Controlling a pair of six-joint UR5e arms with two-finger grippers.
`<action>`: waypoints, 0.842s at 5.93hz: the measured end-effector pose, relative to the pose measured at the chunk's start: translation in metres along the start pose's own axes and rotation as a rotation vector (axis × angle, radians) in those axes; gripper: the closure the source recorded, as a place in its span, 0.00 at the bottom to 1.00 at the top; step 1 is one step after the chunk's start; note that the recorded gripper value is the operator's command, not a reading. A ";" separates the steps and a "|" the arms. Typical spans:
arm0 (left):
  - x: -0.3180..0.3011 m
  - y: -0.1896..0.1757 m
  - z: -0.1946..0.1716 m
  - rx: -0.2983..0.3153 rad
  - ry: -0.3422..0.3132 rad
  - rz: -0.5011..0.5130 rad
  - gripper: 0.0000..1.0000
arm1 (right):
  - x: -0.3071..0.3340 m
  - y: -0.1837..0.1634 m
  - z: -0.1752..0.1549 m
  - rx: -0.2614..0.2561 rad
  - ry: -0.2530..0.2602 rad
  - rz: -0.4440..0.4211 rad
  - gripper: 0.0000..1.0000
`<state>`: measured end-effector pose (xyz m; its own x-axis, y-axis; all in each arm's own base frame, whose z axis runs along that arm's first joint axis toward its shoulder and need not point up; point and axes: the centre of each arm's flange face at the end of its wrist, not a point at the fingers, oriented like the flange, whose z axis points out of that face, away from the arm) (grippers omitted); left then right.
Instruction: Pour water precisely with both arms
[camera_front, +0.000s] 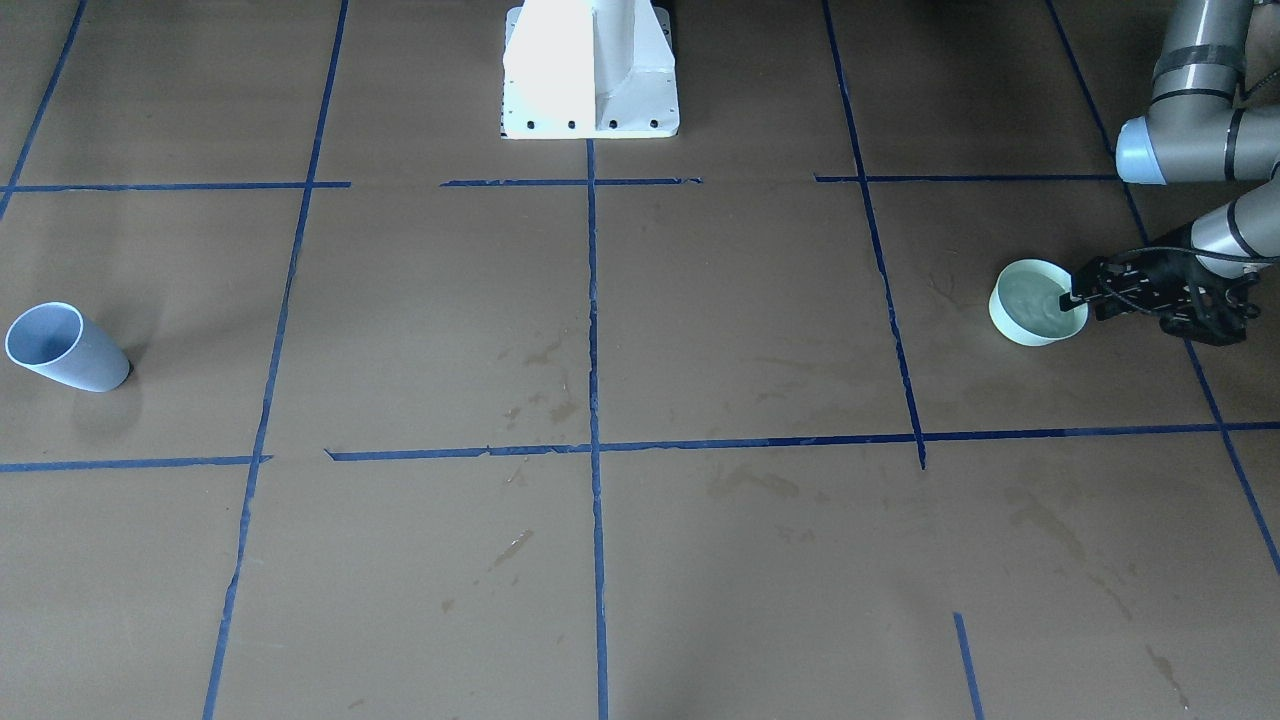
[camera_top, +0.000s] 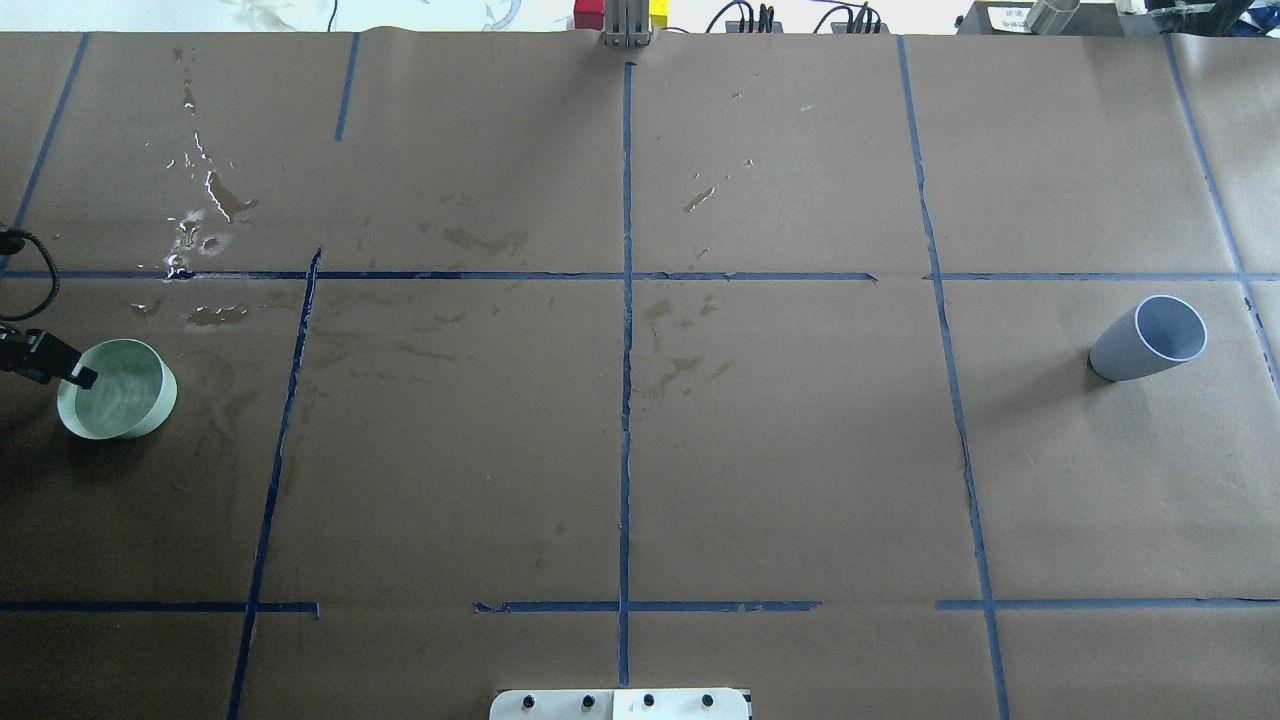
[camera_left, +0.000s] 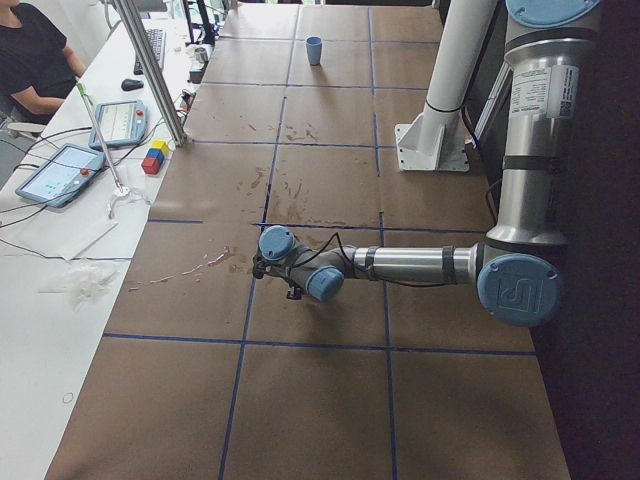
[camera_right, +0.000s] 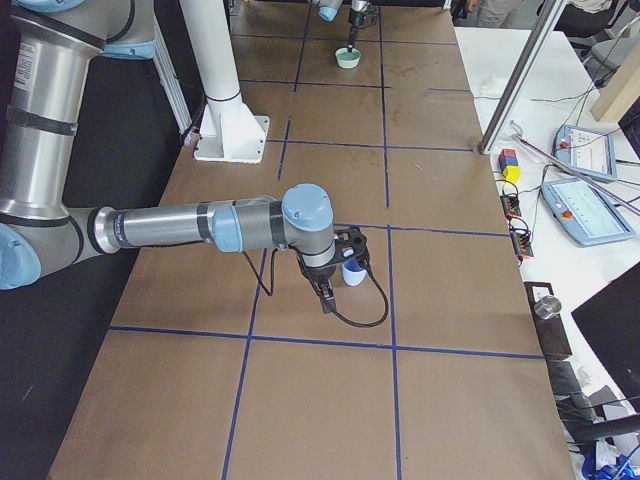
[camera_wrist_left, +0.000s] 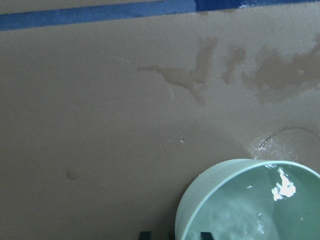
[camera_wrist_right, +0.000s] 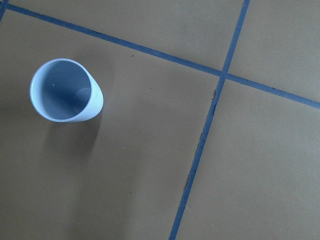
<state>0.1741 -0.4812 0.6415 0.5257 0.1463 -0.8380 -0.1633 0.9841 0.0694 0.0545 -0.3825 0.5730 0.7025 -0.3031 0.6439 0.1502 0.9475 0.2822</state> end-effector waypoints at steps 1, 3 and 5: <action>-0.003 -0.005 -0.018 0.033 0.005 -0.012 0.05 | 0.000 0.000 0.000 0.000 0.000 0.000 0.00; -0.015 -0.013 -0.073 0.139 0.004 -0.037 0.00 | 0.001 0.001 0.001 -0.004 -0.001 0.004 0.00; -0.031 -0.012 -0.126 0.250 -0.017 -0.058 0.00 | 0.002 0.003 0.002 -0.005 -0.002 0.007 0.00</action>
<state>0.0541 -0.5101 0.5988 0.5427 0.0883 -0.8353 0.0782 0.9848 0.1549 0.0545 -0.3803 0.5765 0.7024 -0.2967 0.6470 0.1489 0.9501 0.2740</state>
